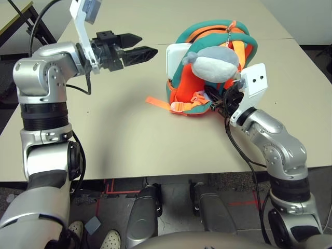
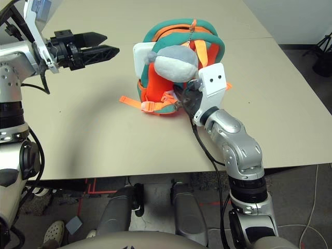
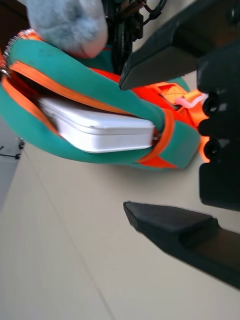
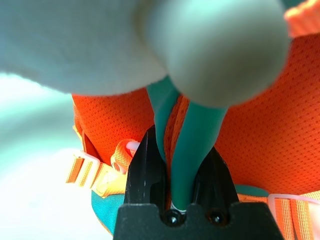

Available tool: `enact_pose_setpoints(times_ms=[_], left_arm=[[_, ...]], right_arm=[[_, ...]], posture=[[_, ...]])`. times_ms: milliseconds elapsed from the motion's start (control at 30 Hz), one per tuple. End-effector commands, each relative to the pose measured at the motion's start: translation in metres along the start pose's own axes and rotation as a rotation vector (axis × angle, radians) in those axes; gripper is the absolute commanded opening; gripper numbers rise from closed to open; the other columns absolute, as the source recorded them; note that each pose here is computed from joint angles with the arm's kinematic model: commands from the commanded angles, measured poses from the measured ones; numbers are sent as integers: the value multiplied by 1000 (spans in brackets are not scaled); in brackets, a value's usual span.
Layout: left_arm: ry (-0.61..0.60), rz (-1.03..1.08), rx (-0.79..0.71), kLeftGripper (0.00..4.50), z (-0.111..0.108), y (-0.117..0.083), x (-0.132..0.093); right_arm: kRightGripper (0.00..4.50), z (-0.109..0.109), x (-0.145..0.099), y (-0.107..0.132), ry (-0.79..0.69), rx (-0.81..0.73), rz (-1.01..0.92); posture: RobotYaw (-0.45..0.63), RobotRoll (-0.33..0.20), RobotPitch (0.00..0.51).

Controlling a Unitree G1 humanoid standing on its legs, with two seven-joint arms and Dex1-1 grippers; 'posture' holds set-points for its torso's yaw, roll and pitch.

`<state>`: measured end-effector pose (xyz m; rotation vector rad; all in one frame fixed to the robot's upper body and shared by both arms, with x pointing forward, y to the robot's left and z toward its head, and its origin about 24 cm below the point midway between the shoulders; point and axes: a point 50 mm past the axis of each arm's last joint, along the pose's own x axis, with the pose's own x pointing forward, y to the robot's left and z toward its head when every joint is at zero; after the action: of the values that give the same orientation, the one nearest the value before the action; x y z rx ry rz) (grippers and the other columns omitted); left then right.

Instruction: Put the pencil case into the backpack and zip it.

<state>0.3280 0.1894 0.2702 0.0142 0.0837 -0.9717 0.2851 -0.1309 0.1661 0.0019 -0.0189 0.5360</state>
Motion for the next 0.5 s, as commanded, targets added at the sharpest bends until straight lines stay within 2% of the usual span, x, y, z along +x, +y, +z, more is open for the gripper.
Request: enact_pose_setpoints(times_ms=[33, 233, 300, 500], left_arm=[[11, -28, -11, 3131, -6, -6, 6], [47, -40, -38, 633, -19, -5, 22], [56, -49, -36, 0, -22, -5, 29], [57, -60, -45, 0, -25, 2, 49]], right_arm=[[355, -15, 2, 2, 81, 18, 20], [355, -16, 1, 3, 81, 20, 19], [354, -16, 1, 3, 81, 20, 17], [352, -15, -2, 2, 81, 12, 11]], posture=[[-70, 0, 191], [-82, 0, 191], [-90, 0, 189], [-110, 0, 194]])
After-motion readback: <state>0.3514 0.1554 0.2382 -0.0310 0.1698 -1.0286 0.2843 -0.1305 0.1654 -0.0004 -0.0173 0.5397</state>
